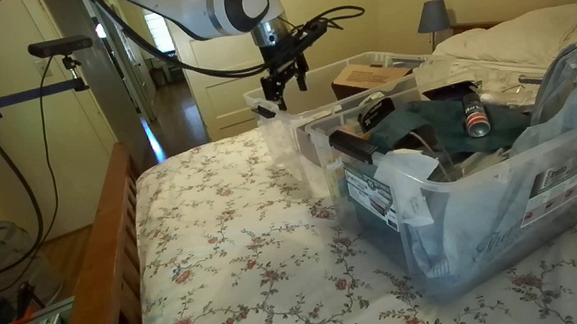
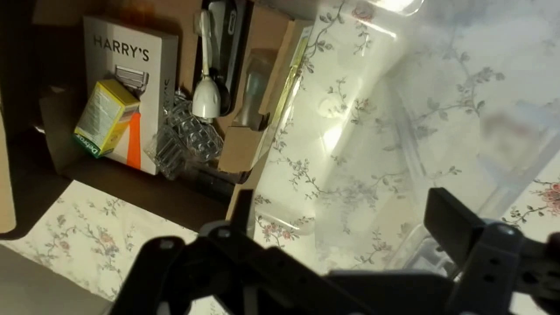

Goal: Pull the storage bin on the left forward

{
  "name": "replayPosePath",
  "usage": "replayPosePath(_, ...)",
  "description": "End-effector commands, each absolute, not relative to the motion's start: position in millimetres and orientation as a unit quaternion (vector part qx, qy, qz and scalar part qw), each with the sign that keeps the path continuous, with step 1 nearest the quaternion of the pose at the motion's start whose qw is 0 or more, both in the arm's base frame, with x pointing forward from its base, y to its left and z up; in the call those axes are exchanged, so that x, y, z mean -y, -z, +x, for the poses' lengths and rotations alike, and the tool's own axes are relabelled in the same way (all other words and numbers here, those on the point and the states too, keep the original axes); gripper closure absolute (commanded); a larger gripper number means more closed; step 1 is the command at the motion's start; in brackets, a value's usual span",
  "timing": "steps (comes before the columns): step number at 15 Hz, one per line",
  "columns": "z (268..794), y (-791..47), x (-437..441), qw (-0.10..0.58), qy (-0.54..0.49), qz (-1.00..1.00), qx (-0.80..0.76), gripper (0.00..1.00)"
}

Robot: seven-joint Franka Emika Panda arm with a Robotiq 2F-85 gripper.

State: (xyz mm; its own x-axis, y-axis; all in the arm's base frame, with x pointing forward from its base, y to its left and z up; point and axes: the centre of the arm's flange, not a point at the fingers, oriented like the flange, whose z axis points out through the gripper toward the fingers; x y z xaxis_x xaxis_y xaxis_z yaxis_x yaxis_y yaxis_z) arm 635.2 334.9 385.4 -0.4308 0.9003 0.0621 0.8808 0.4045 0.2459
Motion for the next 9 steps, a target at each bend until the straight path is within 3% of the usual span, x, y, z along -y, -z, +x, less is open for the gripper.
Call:
replayPosePath(1,631,-406,-339,0.047,-0.116,0.515,-0.848,0.00)
replayPosePath(3,627,-412,-337,0.072,-0.090,0.542,-0.833,0.00)
replayPosePath(9,632,-396,-336,0.051,-0.111,0.530,-0.839,0.00)
